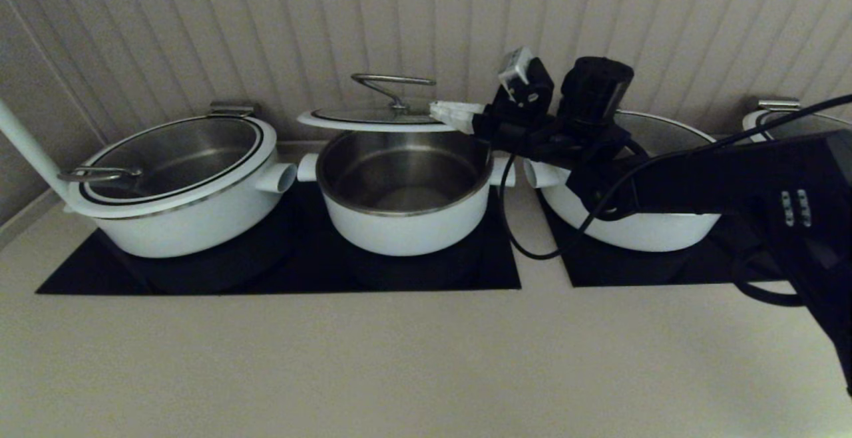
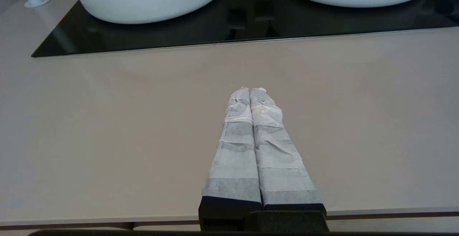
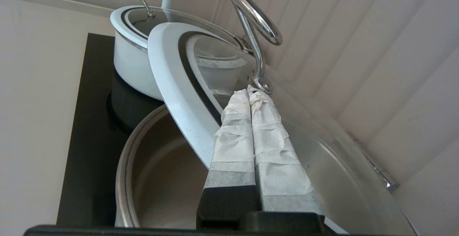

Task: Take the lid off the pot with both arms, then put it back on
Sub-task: Close the pot lid

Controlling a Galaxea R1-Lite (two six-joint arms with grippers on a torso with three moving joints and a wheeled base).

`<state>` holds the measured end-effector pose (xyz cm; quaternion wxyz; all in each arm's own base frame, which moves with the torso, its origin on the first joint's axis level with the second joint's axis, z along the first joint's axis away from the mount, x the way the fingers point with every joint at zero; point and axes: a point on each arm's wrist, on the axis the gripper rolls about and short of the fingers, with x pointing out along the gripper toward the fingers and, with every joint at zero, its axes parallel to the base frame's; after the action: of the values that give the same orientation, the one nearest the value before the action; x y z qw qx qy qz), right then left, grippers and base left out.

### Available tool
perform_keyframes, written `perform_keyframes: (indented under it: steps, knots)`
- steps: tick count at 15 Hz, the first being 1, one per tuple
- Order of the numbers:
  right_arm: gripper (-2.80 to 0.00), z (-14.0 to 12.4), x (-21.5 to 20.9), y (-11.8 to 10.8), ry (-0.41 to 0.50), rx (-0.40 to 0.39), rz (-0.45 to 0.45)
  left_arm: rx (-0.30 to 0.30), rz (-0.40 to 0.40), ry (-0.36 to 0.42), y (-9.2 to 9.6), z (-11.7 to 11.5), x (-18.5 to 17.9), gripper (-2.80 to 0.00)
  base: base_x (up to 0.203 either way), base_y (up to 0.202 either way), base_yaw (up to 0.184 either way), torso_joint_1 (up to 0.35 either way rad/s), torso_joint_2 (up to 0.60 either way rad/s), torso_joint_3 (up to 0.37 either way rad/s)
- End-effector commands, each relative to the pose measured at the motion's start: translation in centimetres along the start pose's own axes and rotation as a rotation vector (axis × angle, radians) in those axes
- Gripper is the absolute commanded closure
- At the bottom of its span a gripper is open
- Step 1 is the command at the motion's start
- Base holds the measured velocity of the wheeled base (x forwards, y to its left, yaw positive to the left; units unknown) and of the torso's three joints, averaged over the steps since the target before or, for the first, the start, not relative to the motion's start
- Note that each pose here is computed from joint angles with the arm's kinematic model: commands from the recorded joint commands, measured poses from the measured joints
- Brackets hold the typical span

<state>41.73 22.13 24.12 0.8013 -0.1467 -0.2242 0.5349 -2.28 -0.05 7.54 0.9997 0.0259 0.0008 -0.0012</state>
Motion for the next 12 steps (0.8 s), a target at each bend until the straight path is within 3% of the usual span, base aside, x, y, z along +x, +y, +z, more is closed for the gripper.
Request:
perform_keyframes:
  steps: [1, 12]
  knots:
    - [0.0, 0.2, -0.2, 0.6, 0.006, 0.01, 0.016, 0.0, 0.001, 0.0, 0.0, 0.0, 0.0, 0.0, 0.0, 0.0, 0.0, 0.0, 0.0, 0.0]
    - [0.0, 0.1, -1.8, 2.8, 0.042, 0.054, 0.051, 0.0, 0.001, 0.001, 0.0, 0.0, 0.0, 0.0, 0.0, 0.0, 0.0, 0.0, 0.0, 0.0]
